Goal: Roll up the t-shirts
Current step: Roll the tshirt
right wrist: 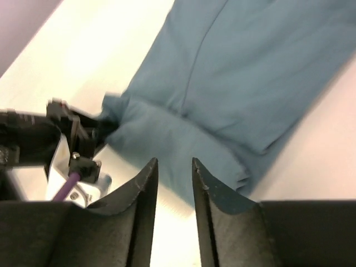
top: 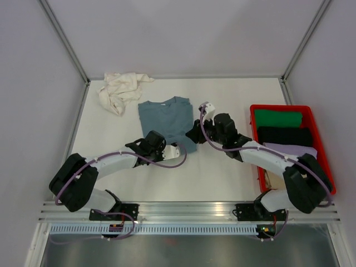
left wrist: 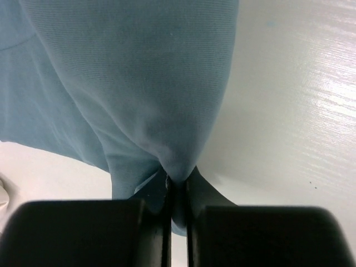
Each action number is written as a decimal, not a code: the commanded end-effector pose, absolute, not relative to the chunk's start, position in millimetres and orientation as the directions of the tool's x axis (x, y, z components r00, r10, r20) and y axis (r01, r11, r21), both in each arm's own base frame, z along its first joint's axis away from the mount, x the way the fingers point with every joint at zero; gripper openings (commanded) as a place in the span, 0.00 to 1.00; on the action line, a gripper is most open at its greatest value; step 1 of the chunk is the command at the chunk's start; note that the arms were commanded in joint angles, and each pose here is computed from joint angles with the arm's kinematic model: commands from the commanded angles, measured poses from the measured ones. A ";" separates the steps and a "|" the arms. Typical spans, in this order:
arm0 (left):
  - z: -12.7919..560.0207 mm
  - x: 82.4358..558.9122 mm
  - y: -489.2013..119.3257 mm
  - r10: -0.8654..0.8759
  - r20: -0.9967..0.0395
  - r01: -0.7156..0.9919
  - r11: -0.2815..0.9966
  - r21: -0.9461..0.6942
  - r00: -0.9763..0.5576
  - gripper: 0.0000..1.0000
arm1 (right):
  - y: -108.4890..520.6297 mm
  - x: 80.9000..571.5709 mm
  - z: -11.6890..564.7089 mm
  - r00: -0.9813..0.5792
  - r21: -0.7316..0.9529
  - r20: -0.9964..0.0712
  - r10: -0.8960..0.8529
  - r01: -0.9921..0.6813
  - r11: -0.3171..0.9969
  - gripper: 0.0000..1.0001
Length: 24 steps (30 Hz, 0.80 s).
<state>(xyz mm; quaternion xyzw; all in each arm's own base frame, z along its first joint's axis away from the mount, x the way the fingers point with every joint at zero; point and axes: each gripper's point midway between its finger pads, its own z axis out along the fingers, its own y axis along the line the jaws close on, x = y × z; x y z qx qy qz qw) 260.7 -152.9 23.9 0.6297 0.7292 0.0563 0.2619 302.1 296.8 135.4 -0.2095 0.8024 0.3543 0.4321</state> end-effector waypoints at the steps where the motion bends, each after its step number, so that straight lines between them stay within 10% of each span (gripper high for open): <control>1: 37.9 265.1 -166.0 0.937 -0.348 0.901 0.161 0.402 -0.012 0.04 | 250.8 329.9 175.4 -0.363 0.182 -0.931 -0.040 -0.556 0.811 0.38; 4: 45.4 261.3 -165.8 0.937 -0.348 0.911 0.153 0.382 -0.011 0.03 | 210.3 337.3 207.2 -0.243 0.138 -0.969 0.037 -0.415 0.899 0.73; 5: 46.2 260.1 -164.7 0.939 -0.342 0.915 0.146 0.376 -0.009 0.03 | 189.0 329.8 210.7 -0.202 0.161 -0.975 0.095 -0.343 0.926 0.98; 9: 50.5 255.8 -161.1 0.950 -0.311 0.936 0.094 0.339 0.017 0.02 | 166.3 311.0 260.6 0.049 0.172 -0.978 0.203 -0.361 0.916 0.98; 13: 57.9 241.4 -158.6 0.940 -0.335 0.975 0.016 0.220 0.061 0.02 | 192.6 306.5 230.9 0.065 -0.230 -0.970 -0.233 -0.550 0.803 0.87; 17: 62.2 236.4 -147.0 0.944 -0.316 0.983 -0.038 0.178 0.093 0.03 | 187.3 299.0 148.6 0.004 -0.546 -0.721 -0.693 -0.619 0.565 0.84; 24: 71.8 220.0 -140.2 0.919 -0.381 0.995 -0.083 0.057 0.098 0.04 | 250.1 230.6 111.0 0.335 -0.609 -0.663 -0.669 -0.761 0.223 0.86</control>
